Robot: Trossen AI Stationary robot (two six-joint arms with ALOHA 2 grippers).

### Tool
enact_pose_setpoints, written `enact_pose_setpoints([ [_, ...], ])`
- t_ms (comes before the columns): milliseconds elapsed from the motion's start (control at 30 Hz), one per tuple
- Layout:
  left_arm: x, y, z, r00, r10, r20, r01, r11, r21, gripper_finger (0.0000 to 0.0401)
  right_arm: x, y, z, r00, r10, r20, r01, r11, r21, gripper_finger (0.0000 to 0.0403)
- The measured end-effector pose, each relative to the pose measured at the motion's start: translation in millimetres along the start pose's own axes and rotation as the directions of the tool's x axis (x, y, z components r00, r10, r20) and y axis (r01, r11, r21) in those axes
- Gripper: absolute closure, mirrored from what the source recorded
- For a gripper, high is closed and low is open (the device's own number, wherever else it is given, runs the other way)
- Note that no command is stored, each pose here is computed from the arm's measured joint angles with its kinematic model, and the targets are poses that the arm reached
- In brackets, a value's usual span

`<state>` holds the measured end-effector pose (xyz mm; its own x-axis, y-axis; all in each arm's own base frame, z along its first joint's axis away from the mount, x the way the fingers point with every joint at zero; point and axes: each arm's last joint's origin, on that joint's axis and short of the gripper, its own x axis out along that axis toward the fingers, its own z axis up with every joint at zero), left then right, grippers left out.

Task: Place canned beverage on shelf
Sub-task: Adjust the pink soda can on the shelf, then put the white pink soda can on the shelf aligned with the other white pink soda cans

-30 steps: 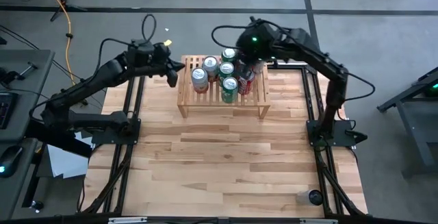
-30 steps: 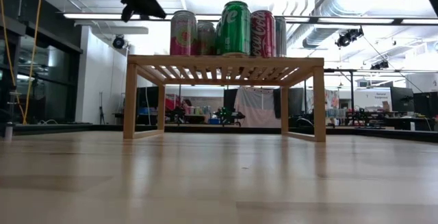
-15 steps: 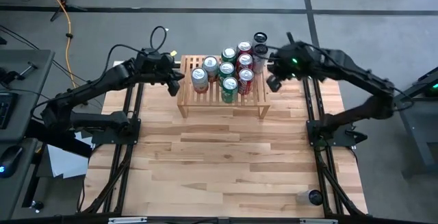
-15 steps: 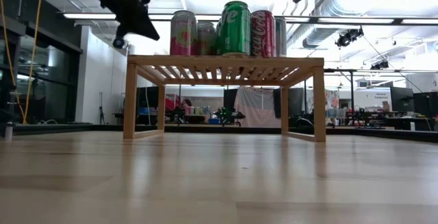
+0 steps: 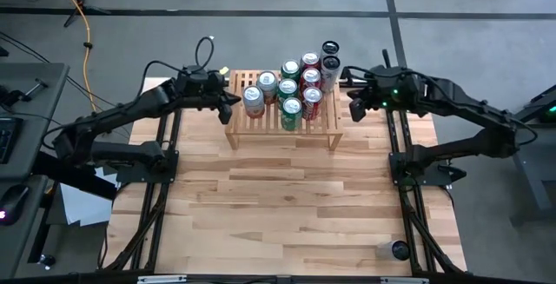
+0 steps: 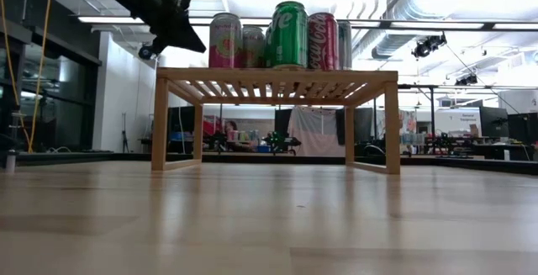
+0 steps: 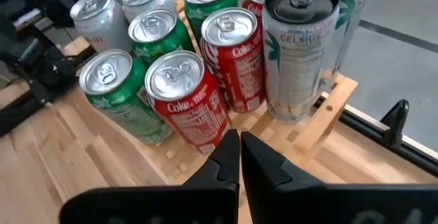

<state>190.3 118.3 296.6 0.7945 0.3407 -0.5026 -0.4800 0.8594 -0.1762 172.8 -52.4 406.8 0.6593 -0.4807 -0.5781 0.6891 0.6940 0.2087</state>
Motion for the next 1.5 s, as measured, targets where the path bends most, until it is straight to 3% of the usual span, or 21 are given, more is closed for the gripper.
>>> enact_pose_setpoints([
  [567, 39, -26, -9, 0.993, -0.087, -0.074, 0.087, 0.996, -0.005, 0.0401, 4, 2, 1, 1.000, -0.002, -0.001, 0.002, 1.000, -0.017, 0.0403],
  [733, 39, -34, -8, 0.992, -0.114, -0.052, 0.115, 0.993, 0.013, 0.0401, 4, 2, 1, 1.000, -0.002, -0.001, 0.002, 1.000, -0.018, 0.0403],
  [967, 39, -35, -8, 0.998, -0.052, -0.039, 0.053, 0.998, 0.031, 0.0401, 4, 2, 1, 1.000, -0.002, -0.001, 0.002, 1.000, -0.022, 0.0403],
  [1333, 38, -36, -4, 0.999, -0.051, 0.003, 0.051, 0.998, 0.025, 0.0401, 4, 2, 1, 1.000, -0.002, -0.001, 0.002, 1.000, -0.023, 0.0403],
  [1500, 17, -36, -2, 0.998, -0.059, 0.016, 0.059, 0.998, -0.018, 0.0401, 4, 3, 1, 1.000, 0.017, -0.007, -0.017, 1.000, -0.024, 0.0403],
])
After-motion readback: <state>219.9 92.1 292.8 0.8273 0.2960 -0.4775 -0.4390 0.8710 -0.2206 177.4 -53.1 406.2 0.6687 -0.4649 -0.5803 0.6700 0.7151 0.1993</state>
